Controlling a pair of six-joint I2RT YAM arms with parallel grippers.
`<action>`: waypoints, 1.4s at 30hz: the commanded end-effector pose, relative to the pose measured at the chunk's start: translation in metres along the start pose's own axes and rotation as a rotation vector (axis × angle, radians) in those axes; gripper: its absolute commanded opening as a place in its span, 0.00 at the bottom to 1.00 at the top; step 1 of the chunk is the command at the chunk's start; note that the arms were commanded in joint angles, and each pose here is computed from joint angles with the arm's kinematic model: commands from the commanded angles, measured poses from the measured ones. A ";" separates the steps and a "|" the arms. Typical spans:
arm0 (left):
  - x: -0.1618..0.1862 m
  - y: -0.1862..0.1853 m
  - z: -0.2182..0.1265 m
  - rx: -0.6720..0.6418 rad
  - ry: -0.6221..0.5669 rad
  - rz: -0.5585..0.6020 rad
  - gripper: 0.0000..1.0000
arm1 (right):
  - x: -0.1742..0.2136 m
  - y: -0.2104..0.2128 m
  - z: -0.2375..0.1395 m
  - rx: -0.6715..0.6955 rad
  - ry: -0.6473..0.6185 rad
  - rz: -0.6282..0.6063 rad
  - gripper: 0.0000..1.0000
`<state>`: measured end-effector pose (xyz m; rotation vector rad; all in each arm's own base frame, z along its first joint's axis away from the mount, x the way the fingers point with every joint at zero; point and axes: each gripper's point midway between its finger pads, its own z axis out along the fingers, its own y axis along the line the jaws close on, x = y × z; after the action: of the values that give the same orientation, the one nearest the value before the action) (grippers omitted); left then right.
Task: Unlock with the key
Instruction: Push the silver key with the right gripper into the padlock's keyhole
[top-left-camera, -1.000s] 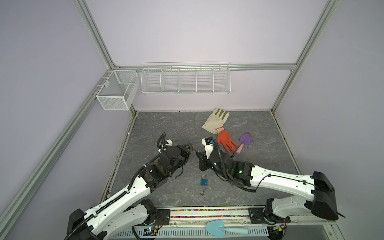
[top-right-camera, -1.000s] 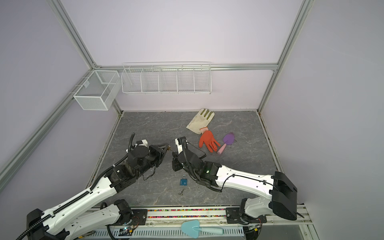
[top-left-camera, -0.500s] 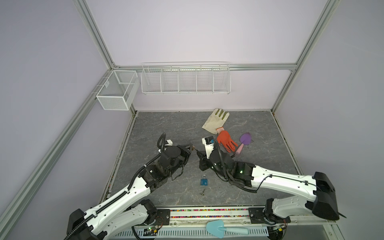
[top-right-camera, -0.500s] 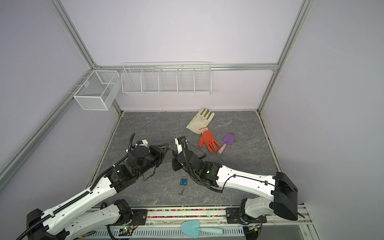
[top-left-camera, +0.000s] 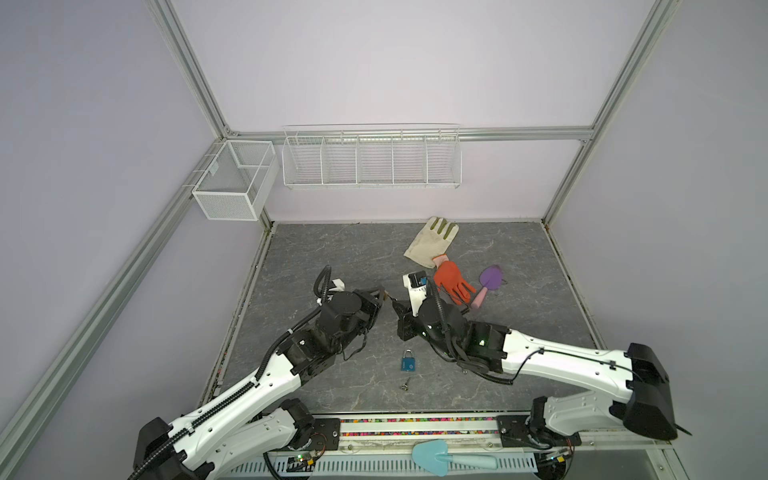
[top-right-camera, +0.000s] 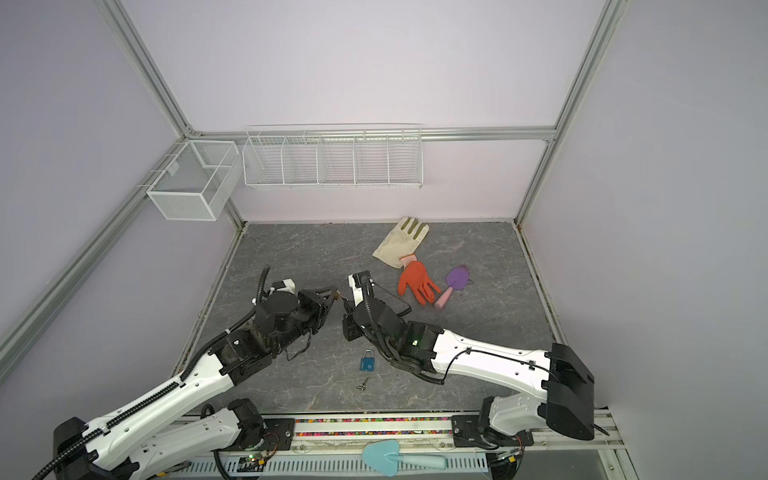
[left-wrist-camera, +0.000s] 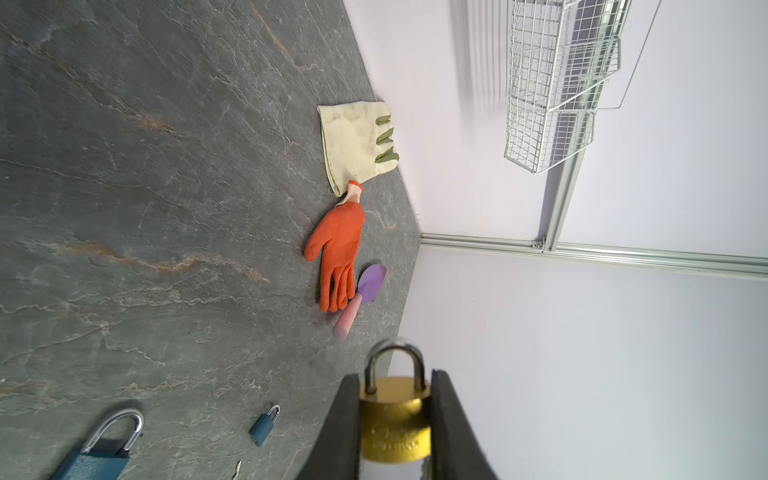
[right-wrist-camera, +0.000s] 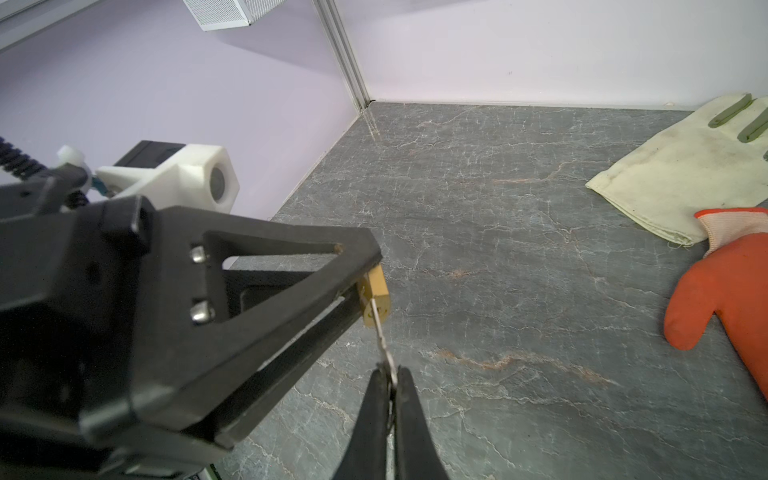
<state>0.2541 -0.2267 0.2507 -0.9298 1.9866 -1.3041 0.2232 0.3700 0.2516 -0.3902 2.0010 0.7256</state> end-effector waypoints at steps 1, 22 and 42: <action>0.004 -0.017 -0.003 0.051 0.023 -0.032 0.00 | 0.003 0.002 0.000 -0.003 0.000 -0.009 0.06; 0.004 -0.016 -0.004 0.053 0.027 -0.036 0.00 | 0.000 -0.001 -0.001 0.026 -0.016 -0.021 0.06; 0.005 -0.021 -0.003 0.066 0.030 -0.024 0.00 | 0.005 0.011 0.010 0.024 0.016 -0.057 0.06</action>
<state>0.2540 -0.2283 0.2533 -0.9308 1.9805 -1.3242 0.2251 0.3754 0.2447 -0.4109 2.0102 0.6586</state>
